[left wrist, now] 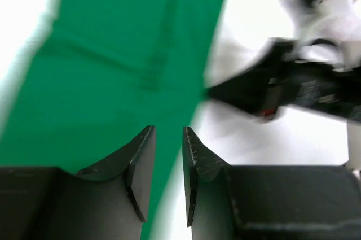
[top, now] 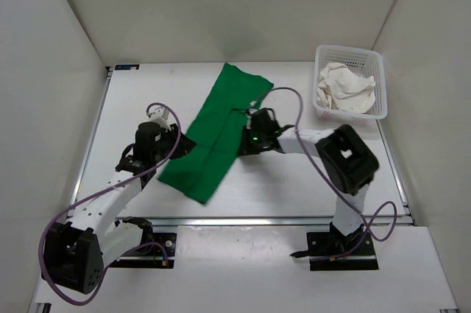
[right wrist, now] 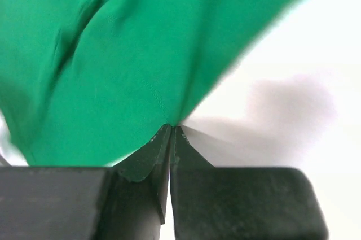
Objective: Fold and stack the t-shirts
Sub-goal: Rotate the tshirt 90 degrees
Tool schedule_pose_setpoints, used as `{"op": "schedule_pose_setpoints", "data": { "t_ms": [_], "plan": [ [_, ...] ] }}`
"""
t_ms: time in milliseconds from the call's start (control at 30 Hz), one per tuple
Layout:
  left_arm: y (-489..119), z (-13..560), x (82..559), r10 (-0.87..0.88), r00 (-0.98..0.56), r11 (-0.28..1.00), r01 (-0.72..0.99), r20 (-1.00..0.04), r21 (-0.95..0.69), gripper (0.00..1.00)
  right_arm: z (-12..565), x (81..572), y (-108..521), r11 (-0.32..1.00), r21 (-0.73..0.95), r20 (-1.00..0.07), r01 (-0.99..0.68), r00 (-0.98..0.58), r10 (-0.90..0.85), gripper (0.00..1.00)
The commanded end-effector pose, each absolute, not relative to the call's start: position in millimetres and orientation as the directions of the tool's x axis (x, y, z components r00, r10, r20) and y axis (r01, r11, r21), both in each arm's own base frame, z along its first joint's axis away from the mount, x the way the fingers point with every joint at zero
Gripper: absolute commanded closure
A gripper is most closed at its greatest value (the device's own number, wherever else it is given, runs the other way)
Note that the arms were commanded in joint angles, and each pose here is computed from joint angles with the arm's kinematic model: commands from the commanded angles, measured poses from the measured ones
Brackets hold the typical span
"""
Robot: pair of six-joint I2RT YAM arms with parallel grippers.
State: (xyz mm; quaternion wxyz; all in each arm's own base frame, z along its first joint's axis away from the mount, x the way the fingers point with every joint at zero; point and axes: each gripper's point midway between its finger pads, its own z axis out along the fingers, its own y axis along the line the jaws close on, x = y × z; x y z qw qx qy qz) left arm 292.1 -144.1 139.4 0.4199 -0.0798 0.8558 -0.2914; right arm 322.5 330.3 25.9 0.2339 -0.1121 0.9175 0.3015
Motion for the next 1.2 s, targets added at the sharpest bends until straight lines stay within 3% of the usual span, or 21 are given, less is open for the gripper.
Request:
{"op": "schedule_pose_setpoints", "data": {
  "t_ms": [0, 167, 267, 433, 633, 800, 867, 967, 1167],
  "plan": [
    [-155, 122, 285, -0.354, -0.667, 0.819, 0.117, -0.656, -0.561, 0.63, 34, 314, 251, 0.831, 0.496, -0.475, -0.251, -0.880, 0.017, 0.99],
    [-162, 94, 264, -0.307, -0.728, 0.829, 0.111, -0.613, -0.548, 0.60, 42, 303, 192, 0.852, 0.492, -0.457, -0.180, -0.886, 0.077, 0.66],
    [-160, 65, 245, -0.280, -0.776, 0.840, 0.087, -0.565, -0.536, 0.56, 59, 324, 181, 0.830, 0.535, -0.514, -0.157, -0.840, 0.172, 0.59],
    [-184, 45, 219, -0.201, -0.846, 0.817, 0.134, -0.494, -0.561, 0.50, 57, 366, 188, 0.822, 0.549, -0.517, -0.150, -0.834, 0.193, 0.60],
    [-216, 30, 188, -0.069, -0.901, 0.776, 0.221, -0.428, -0.590, 0.49, 43, 350, 198, 0.831, 0.533, -0.497, -0.162, -0.854, 0.152, 0.62],
    [-229, 23, 169, 0.014, -0.922, 0.758, 0.263, -0.387, -0.597, 0.47, 43, 308, 181, 0.860, 0.495, -0.505, -0.125, -0.847, 0.167, 0.61],
    [-231, 19, 161, 0.038, -0.928, 0.755, 0.270, -0.371, -0.598, 0.52, 45, 291, 175, 0.852, 0.513, -0.497, -0.107, -0.846, 0.193, 0.60],
    [-229, 10, 143, 0.065, -0.939, 0.753, 0.268, -0.336, -0.601, 0.56, 34, 249, 164, 0.855, 0.516, -0.439, -0.058, -0.875, 0.206, 0.60],
    [-231, 12, 128, 0.068, -0.946, 0.740, 0.260, -0.316, -0.621, 0.55, 9, 164, 160, 0.852, 0.524, -0.312, -0.010, -0.933, 0.181, 0.60]
  ]
}}
